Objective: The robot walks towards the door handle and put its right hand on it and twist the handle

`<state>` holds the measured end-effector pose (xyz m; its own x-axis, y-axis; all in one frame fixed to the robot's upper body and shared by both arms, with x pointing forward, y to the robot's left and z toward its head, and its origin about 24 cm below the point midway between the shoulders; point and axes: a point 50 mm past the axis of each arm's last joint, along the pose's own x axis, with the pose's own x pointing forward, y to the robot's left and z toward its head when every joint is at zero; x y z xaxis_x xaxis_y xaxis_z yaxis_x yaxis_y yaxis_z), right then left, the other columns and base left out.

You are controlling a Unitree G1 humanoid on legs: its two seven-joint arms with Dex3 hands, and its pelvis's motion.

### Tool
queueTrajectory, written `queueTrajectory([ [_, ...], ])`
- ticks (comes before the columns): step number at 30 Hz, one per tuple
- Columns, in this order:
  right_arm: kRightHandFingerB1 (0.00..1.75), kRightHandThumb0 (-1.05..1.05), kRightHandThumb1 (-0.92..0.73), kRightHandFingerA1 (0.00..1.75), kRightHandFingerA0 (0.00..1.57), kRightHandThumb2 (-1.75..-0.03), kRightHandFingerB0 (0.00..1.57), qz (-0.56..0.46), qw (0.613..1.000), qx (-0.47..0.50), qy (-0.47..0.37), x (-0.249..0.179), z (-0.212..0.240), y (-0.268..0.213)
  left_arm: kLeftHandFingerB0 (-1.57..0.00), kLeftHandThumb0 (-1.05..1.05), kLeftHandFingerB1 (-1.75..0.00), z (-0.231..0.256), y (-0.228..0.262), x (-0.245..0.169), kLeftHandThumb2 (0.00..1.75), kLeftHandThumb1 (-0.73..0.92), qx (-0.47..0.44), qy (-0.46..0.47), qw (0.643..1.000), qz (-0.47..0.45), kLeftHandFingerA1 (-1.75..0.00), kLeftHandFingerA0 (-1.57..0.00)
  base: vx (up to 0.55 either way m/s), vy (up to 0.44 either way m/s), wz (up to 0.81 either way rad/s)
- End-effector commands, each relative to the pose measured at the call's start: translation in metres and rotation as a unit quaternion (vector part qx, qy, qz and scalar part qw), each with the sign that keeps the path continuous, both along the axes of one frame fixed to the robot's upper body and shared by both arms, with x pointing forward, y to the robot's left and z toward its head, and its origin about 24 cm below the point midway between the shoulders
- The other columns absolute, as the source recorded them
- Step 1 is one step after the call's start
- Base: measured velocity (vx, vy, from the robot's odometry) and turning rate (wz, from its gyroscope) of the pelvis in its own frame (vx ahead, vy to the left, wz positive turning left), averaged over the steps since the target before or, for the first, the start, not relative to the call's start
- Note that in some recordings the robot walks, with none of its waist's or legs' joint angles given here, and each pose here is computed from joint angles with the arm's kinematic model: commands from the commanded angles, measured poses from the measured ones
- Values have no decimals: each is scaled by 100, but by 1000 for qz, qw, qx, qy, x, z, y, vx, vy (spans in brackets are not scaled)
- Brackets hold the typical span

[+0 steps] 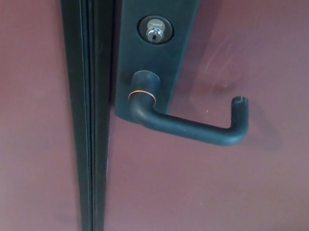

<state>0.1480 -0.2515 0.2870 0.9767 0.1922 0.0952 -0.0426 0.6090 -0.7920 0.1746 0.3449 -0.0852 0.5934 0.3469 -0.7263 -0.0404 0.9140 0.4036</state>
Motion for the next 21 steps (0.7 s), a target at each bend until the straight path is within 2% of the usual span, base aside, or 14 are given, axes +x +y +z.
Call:
queueTrajectory([
  [1, 28, -75, -51, 33, 21, -57, 19, -21, 989, -10, 145, -51, -54, -22, -53, -30, -41, -9, -4, -13, 56, 55, -13, 22, 1000, 2, -46, -70, 0, 0, 0],
  [5, 28, -76, -53, 34, 23, -57, 20, -35, 984, -6, 177, -58, -66, -27, -53, -30, -41, -10, -4, -16, 56, 55, -13, 25, 1000, 1, -46, -70, 0, 0, 0],
  [6, 30, -75, -54, 35, 30, -58, 24, -58, 966, 9, 253, -52, -100, -37, -49, -38, -51, -11, -2, -20, 71, 45, -13, 28, 1000, 6, -56, -64, 0, 0, 0],
  [7, 38, -76, -45, 43, 26, -76, 22, -73, 950, 14, 303, -49, -126, -41, -49, -38, -51, -12, -2, -22, 71, 45, -13, 30, 999, 8, -55, -62, 0, 0, 0],
  [9, 38, -76, -45, 43, 26, -76, 22, -81, 941, 12, 328, -46, -140, -44, -49, -38, -51, -13, -4, -23, 71, 45, -14, 31, 999, 7, -55, -62, 0, 0, 0],
  [10, 38, -74, -45, 43, 27, -75, 21, -92, 928, 17, 360, -39, -160, -47, -54, -32, -41, -15, -5, -24, 56, 54, -18, 33, 999, 7, -45, -65, 0, 0, 0],
  [13, 38, -74, -45, 43, 27, -75, 21, -96, 923, 13, 373, -36, -170, -47, -54, -32, -41, -15, -6, -25, 56, 54, -20, 33, 999, 7, -45, -65, 0, 0, 0],
  [15, 39, -70, -48, 45, 27, -77, 18, -86, 893, 26, 442, -16, -227, -54, -54, -32, -41, -18, -6, -30, 55, 53, -19, 40, 999, 12, -45, -66, 0, 0, 0],
  [16, 39, -70, -48, 45, 27, -77, 18, -85, 888, 38, 451, -9, -245, -55, -54, -32, -41, -18, -6, -30, 55, 53, -19, 39, 999, 15, -45, -66, 0, 0, 0],
  [18, 39, -70, -48, 45, 27, -77, 18, -84, 888, 36, 451, -8, -246, -55, -54, -32, -41, -18, -6, -30, 55, 53, -19, 39, 999, 15, -45, -66, 0, 0, 0],
  [19, 31, -68, -62, 38, 43, -59, 27, -139, 887, 74, 434, -3, -277, -60, -54, -35, -41, -19, -7, -33, 55, 52, -21, 41, 999, 17, -45, -65, 0, 0, 0],
  [20, 31, -68, -62, 38, 43, -59, 27, -197, 878, 112, 422, 3, -316, -55, -54, -35, -41, -21, -7, -35, 55, 52, -23, 44, 999, 20, -45, -65, 0, 0, 0],
  [21, 31, -68, -62, 38, 43, -59, 27, -207, 876, 118, 420, 4, -325, -53, -54, -35, -41, -21, -8, -36, 55, 52, -24, 44, 999, 20, -45, -65, 0, 0, 0],
])
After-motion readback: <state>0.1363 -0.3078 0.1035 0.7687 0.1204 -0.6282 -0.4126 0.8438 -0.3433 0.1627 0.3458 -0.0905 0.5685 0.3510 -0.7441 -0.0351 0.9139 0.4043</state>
